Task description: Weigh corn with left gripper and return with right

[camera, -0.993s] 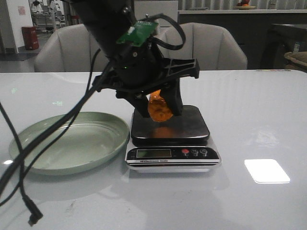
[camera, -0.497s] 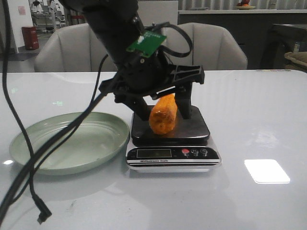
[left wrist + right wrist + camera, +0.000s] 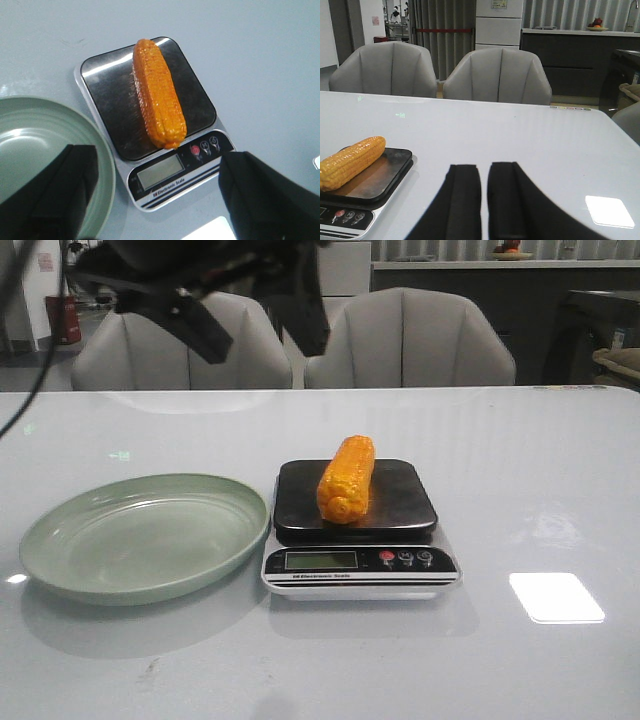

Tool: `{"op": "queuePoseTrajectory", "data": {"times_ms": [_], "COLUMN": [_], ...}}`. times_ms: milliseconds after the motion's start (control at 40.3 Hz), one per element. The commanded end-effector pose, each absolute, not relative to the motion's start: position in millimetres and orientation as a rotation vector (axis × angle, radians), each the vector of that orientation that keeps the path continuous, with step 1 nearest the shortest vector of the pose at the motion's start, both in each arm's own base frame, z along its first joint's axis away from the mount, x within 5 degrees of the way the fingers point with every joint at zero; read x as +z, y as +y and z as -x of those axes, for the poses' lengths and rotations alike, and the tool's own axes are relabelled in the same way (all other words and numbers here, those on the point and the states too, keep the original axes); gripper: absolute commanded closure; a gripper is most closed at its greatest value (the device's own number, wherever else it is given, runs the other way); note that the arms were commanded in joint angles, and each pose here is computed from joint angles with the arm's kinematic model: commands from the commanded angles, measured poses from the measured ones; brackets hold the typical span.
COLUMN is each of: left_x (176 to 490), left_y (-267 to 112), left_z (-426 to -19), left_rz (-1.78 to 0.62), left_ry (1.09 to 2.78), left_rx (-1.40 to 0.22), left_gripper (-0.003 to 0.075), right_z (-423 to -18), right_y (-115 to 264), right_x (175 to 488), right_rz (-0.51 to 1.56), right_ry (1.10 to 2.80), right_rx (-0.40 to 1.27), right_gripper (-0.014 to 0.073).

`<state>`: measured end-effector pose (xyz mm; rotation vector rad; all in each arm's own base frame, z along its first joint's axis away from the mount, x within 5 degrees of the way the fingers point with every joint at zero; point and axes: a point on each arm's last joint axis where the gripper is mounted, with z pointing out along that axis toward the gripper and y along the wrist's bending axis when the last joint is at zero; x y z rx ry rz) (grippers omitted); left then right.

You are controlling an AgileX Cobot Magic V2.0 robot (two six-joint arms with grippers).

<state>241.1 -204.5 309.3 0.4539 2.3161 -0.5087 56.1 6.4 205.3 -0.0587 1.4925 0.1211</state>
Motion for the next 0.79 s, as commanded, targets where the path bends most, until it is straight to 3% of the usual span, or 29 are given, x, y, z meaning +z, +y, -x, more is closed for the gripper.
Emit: {"op": "queuePoseTrajectory", "data": {"times_ms": [0, 422, 770], "left_x": [340.4, 364.7, 337.4], "left_y": [-183.9, -85.3, -25.8], "left_z": [-217.4, -108.6, -40.4], "left_rz": [-0.429, -0.437, -0.455], "left_ry": [2.156, 1.833, 1.601], "left_rx": [-0.575, -0.567, -0.544], "left_gripper": [0.0158, 0.0158, 0.0169], "right_z": [-53.7, -53.7, -53.7], "right_y": [5.9, 5.9, 6.0], "right_x": [212.8, 212.8, 212.7], "right_rz": [0.064, 0.064, 0.064], "right_ry": [1.391, 1.391, 1.392], "right_rx": [0.107, 0.107, 0.107], "right_gripper": [0.0382, 0.0382, 0.0382]}}
